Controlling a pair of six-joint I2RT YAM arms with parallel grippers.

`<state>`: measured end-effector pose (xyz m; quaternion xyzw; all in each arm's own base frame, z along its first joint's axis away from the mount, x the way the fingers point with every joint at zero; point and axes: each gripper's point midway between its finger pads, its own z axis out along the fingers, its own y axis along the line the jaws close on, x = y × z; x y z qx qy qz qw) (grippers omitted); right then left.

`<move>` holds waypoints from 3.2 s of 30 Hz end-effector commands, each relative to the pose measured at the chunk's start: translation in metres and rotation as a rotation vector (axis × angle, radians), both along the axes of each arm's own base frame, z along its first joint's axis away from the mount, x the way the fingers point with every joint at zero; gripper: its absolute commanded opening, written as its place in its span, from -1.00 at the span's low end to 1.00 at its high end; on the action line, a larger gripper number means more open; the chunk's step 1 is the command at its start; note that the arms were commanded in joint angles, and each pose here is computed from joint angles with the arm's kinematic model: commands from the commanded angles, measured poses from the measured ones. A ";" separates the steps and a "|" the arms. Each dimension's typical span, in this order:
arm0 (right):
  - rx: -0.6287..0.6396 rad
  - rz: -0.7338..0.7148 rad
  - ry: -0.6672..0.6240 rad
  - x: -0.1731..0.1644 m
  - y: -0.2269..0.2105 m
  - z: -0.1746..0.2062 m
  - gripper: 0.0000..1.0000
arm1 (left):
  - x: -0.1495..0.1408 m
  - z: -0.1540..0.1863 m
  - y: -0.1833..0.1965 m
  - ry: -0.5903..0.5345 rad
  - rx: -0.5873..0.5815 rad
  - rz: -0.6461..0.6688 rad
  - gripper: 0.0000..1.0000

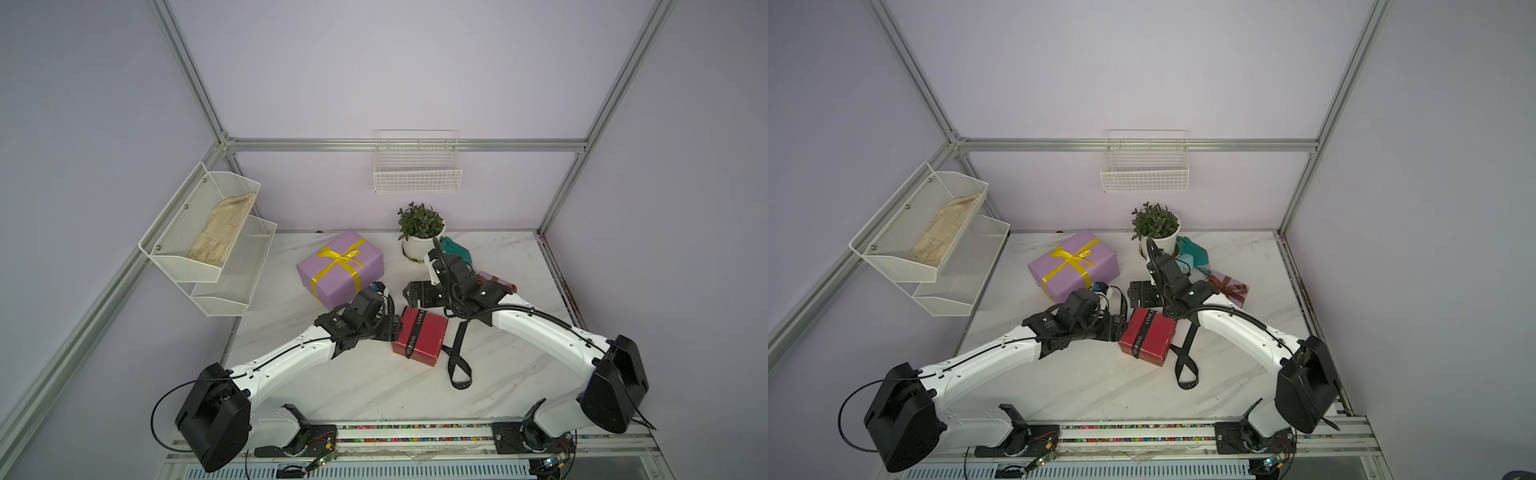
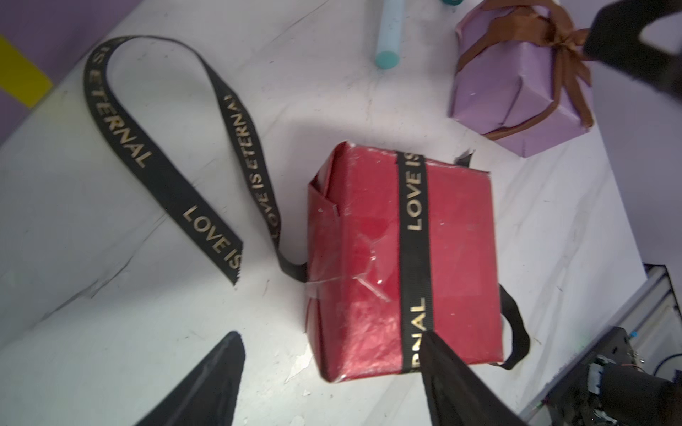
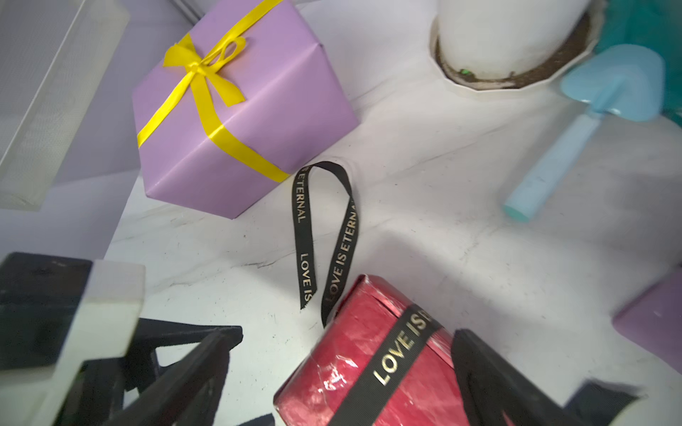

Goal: Untie the ribbon bows on the gift boxes
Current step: Untie the ribbon from the gift box, then pull the ribbon from the gift box.

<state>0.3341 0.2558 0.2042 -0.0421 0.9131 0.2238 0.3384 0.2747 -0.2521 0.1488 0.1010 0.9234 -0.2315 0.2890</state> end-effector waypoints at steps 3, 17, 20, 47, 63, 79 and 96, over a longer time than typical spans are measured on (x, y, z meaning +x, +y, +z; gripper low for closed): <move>0.019 -0.184 0.130 -0.019 -0.068 -0.034 0.95 | 0.009 0.041 -0.044 -0.084 -0.030 -0.073 0.38; -0.057 -0.367 0.096 -0.031 -0.121 -0.057 0.95 | 0.006 -0.017 -0.063 -0.006 0.235 -0.115 0.20; -0.042 -0.376 0.086 -0.030 -0.122 -0.058 0.94 | 0.008 -0.023 -0.067 0.000 0.261 -0.123 0.14; 0.060 -0.257 0.150 -0.042 -0.095 -0.075 0.94 | 0.008 -0.026 -0.083 0.010 0.349 -0.122 -1.00; 0.314 -0.078 0.271 -0.060 -0.044 -0.116 0.95 | 0.007 0.016 -0.116 -0.022 0.076 -0.151 -1.00; 0.183 -0.267 0.271 -0.036 -0.047 -0.147 0.94 | 0.029 0.045 -0.102 0.009 -0.187 -0.151 -1.00; 0.056 -0.256 0.265 0.003 -0.030 -0.154 0.95 | 0.035 0.134 -0.091 -0.139 -0.377 -0.157 -1.00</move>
